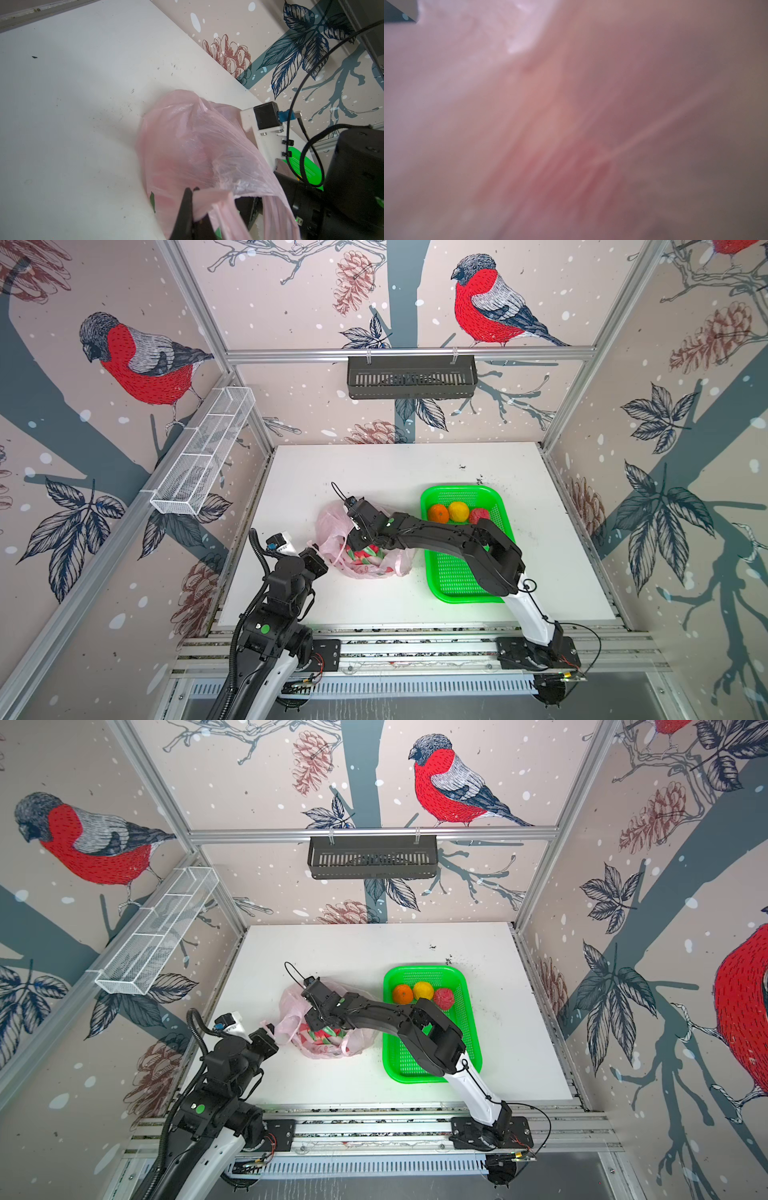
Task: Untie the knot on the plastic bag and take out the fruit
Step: 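Close the right gripper on the dragon fruit inside the bag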
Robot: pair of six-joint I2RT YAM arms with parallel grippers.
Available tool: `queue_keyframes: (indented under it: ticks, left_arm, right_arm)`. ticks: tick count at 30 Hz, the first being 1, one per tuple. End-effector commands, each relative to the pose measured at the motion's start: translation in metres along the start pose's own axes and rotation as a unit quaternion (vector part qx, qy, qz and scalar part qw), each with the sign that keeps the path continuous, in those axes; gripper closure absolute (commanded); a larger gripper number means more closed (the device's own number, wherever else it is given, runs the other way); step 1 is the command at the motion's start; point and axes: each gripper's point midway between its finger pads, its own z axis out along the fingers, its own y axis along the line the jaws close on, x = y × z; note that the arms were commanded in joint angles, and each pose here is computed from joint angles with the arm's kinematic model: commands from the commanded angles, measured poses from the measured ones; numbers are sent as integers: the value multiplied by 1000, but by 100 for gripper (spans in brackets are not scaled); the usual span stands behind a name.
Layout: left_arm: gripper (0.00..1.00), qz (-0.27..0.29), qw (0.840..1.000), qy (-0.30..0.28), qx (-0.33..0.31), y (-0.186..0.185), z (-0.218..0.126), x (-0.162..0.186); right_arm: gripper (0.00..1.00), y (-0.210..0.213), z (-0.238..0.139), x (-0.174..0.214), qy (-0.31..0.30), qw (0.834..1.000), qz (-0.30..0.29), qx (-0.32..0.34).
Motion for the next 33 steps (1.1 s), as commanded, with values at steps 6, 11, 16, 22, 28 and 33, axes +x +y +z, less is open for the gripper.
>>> queue_keyframes:
  ticks: [6,11,16,22,28,33]
  left_arm:
    - [100,-1,1000,-3,-6,3,2,1]
    - [100,-1,1000,-2,-5,2,2,1]
    - [100,-1,1000,-2,-5,2,2,1]
    - [100,-1,1000,-3,-4,2,2,0]
    - [100,-1,1000,-3,-4,3,2,1]
    - [100,-2,1000,-7,-6,4,2,0]
  right_arm:
    - [61,-7,-2,27,51,999,-9,15]
    - [73,-5,-10,23,45,999,-9,13]
    - [80,-2,-24,11,29,999,-10,9]
    - [83,6,-42,-3,12,1000,-15,3]
    - [84,12,-56,-11,0,1000,-19,-2]
    - [85,16,-67,-16,-7,1000,-22,-6]
